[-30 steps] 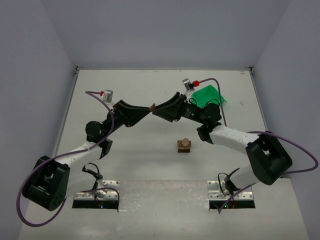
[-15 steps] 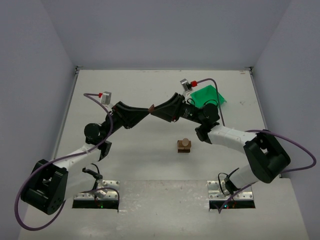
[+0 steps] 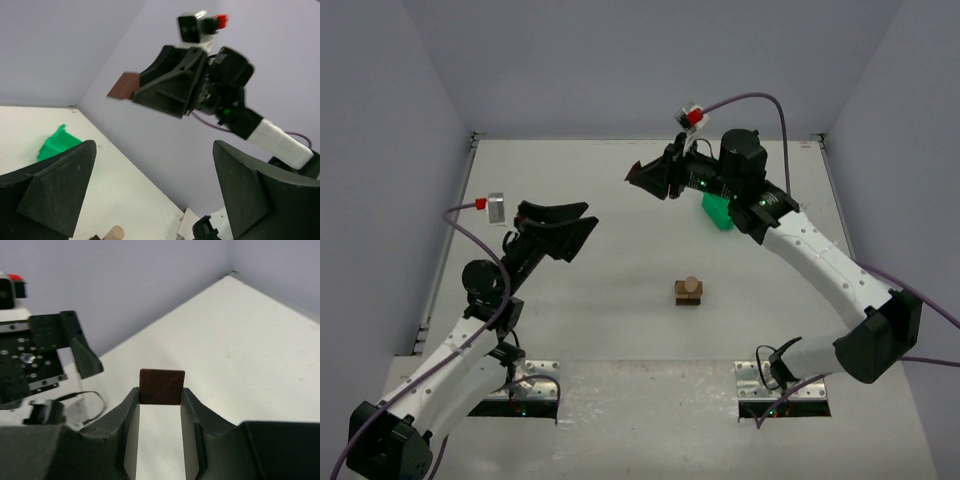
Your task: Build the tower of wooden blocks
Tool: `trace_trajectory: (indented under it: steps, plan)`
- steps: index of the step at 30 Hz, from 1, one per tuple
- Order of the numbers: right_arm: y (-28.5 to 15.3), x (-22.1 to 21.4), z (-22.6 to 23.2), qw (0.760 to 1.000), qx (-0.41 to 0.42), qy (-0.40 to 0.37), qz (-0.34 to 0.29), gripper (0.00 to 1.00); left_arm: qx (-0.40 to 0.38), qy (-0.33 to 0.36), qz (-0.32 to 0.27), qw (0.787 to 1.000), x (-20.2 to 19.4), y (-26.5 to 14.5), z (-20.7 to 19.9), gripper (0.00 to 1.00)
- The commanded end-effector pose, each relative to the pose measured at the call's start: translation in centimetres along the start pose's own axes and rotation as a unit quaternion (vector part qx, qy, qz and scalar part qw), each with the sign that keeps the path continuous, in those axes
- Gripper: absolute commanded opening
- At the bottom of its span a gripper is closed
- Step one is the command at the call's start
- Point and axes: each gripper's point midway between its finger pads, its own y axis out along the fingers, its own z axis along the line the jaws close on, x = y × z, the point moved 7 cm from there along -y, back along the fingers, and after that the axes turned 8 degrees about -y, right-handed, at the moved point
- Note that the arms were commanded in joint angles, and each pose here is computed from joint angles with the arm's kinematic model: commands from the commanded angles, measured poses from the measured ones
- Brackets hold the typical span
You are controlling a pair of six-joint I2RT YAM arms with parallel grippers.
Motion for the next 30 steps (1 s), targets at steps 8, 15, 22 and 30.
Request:
trace_trajectory:
  steps: [8,15,22,30]
  plan:
    - [-0.4,-9.3,-7.2,0.884,0.003,-0.169,0.436,0.19,0.338,0.098,-0.106,0.930,3.6,-3.1,6.0,1.00]
    - [1.9,-15.3,-10.5,0.797,-0.009,-0.206,0.568,0.19,0.478,0.111,-0.159,0.857,4.7,-6.3,8.1,1.00]
    - [2.9,-19.8,-11.8,0.745,-0.022,-0.228,0.626,0.23,0.480,0.119,-0.147,0.857,4.4,-6.2,8.6,1.00]
    - [3.8,-22.6,-11.6,0.714,-0.036,-0.263,0.648,0.29,0.480,0.121,-0.147,0.856,4.3,-6.5,8.6,1.00]
